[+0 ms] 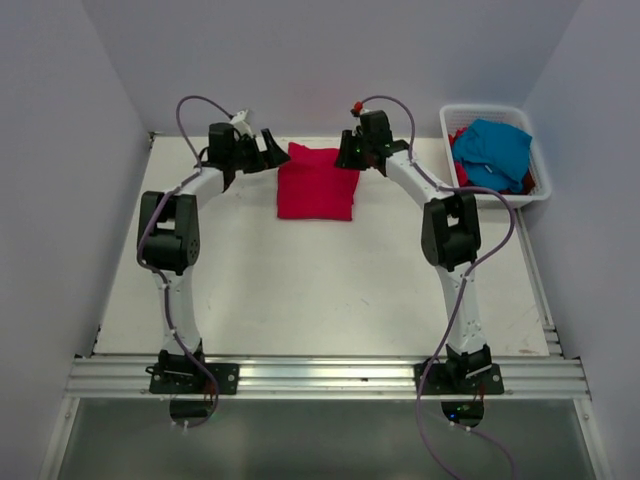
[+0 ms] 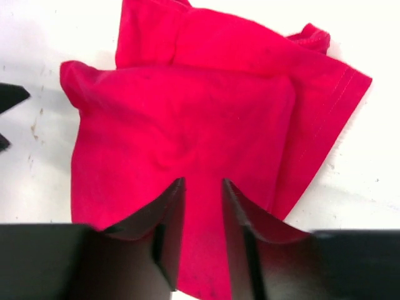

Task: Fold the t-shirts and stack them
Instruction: Fold the long partially folded tshirt into a neat square

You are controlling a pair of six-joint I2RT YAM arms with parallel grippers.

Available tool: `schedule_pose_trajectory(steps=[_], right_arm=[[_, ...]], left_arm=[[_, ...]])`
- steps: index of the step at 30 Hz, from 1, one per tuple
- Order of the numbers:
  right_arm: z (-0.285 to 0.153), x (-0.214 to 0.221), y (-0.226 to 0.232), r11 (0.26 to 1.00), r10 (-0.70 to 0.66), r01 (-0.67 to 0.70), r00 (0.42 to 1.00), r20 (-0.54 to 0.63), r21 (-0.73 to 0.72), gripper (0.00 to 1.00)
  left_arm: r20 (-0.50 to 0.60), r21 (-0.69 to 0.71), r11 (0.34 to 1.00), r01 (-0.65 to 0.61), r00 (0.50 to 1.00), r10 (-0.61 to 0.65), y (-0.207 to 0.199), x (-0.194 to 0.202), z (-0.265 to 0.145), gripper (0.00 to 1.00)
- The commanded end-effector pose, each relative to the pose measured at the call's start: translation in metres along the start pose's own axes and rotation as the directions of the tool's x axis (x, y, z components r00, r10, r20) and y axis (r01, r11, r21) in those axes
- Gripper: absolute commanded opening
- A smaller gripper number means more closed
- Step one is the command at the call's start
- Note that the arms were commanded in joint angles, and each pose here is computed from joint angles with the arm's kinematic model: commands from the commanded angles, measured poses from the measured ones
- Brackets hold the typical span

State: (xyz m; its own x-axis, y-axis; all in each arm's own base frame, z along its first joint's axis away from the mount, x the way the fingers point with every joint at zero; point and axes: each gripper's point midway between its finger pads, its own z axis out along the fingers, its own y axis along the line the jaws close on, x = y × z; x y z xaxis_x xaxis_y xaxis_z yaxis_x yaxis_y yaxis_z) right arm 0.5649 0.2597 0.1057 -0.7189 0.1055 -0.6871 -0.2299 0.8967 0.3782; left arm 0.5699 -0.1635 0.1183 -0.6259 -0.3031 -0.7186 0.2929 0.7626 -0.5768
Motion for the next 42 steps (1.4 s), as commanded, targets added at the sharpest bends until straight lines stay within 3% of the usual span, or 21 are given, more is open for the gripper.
schedule_pose_trajectory(steps=[1,4,9,11,12,13,14,16,18,22,30,35,42], right_arm=[[0.0,0.0,0.003,1.0,-0.017,0.016,0.999,-0.033,-0.022,0.31],[0.012,0.018,-0.002,0.999,0.006,-0.008,0.998,-0.064,-0.035,0.27],[0.022,0.049,-0.01,0.999,0.037,-0.041,0.991,-0.125,-0.031,0.06],[0.024,0.061,-0.013,0.998,0.049,-0.054,0.989,-0.141,-0.031,0.0],[0.023,0.064,-0.014,0.998,0.05,-0.055,0.988,-0.145,-0.031,0.0],[0.023,0.07,-0.015,0.998,0.055,-0.06,0.986,-0.156,-0.029,0.0],[0.023,0.072,-0.016,0.998,0.057,-0.062,0.986,-0.158,-0.029,0.0],[0.022,0.082,-0.019,0.998,0.06,-0.065,0.983,-0.176,-0.021,0.0],[0.019,0.085,-0.021,0.998,0.062,-0.065,0.982,-0.178,-0.012,0.0],[0.008,0.111,-0.033,0.997,0.072,-0.065,0.971,-0.226,0.038,0.0],[-0.037,0.157,-0.041,0.992,0.077,-0.051,0.968,-0.241,0.115,0.0],[-0.067,0.188,-0.038,0.99,0.079,-0.046,0.961,-0.264,0.131,0.0],[-0.108,0.227,-0.022,0.992,0.033,0.006,0.954,-0.299,0.128,0.0]], left_arm=[[-0.036,0.018,0.999,-0.049,0.998,0.049,-0.005,0.012,0.004,1.0],[-0.025,0.146,0.989,-0.032,0.999,0.036,-0.028,0.025,0.002,1.0],[-0.06,0.293,0.956,-0.001,0.998,0.019,-0.063,0.062,-0.006,0.97],[-0.08,0.33,0.944,-0.001,0.996,0.028,-0.074,0.078,-0.002,0.71],[-0.1,0.337,0.941,0.013,0.995,0.023,-0.075,0.087,0.0,0.43],[-0.129,0.334,0.942,0.046,0.992,-0.003,-0.072,0.1,0.006,0.23],[-0.139,0.33,0.942,0.064,0.99,-0.018,-0.07,0.106,0.008,0.22],[-0.149,0.331,0.94,0.087,0.988,-0.039,-0.066,0.112,0.011,0.1],[-0.18,0.27,0.956,0.118,0.981,-0.07,-0.053,0.124,0.016,0.04],[-0.214,0.149,0.981,0.126,0.972,-0.092,-0.033,0.142,0.011,0.01],[-0.309,-0.052,0.983,0.178,0.933,-0.185,-0.012,0.202,-0.038,0.0],[-0.345,-0.15,0.972,0.182,0.912,-0.224,-0.02,0.245,-0.085,0.0],[-0.385,-0.175,0.971,0.165,0.896,-0.222,-0.052,0.29,-0.145,0.0]])
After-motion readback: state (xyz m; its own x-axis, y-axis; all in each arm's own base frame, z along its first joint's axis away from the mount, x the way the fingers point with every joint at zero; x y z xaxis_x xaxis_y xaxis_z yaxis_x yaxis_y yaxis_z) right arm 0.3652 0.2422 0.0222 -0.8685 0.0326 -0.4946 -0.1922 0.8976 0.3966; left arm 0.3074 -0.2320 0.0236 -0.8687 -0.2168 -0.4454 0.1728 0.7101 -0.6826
